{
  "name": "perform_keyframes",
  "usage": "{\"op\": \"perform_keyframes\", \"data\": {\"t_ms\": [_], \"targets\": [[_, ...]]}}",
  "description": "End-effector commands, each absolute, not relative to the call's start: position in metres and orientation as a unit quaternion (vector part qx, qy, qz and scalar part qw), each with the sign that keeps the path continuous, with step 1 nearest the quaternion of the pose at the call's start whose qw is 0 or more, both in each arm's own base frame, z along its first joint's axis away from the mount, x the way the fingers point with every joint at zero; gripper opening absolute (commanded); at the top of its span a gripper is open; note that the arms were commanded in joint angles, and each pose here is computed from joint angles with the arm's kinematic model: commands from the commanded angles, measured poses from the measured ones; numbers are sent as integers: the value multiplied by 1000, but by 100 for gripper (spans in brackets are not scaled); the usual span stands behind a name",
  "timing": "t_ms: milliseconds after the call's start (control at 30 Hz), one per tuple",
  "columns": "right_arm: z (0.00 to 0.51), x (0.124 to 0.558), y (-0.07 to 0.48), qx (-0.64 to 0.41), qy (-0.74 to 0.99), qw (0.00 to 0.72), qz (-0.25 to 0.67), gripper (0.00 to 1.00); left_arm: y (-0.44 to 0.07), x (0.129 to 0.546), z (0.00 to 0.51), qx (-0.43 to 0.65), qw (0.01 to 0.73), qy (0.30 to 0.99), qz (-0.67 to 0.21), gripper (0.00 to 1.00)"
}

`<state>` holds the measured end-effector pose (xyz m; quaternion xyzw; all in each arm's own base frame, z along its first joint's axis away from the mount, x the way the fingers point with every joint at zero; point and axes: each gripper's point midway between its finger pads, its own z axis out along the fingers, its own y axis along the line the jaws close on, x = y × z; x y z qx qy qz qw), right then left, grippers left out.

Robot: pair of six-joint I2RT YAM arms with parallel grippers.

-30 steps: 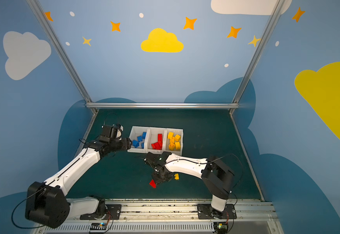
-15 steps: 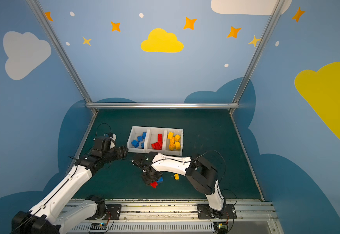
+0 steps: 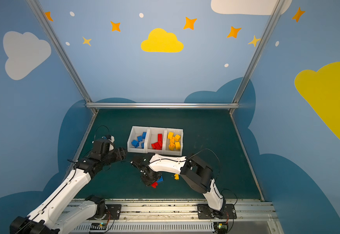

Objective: Sort the legos into containers by color
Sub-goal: 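Lower the right gripper onto the red brick and close on it, then carry the red brick with the right gripper over the red compartment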

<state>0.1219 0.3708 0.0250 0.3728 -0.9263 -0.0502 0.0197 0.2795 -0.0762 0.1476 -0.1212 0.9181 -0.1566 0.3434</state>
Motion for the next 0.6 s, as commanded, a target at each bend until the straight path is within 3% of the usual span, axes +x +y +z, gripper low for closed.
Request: {"op": "perform_keyframes", "data": {"t_ms": [0,400,567], "targets": [[22,118,369,380,-924,30,-38,46,-75,277,148,-126,346,916,-160,73],[14,116,362,379,-925,28,-14,27,-75,275,145,-129,343,916,-160,73],[34,132,362,378,-926,9,-21,25,-74,273,144,-130,346,915,-161,73]]}}
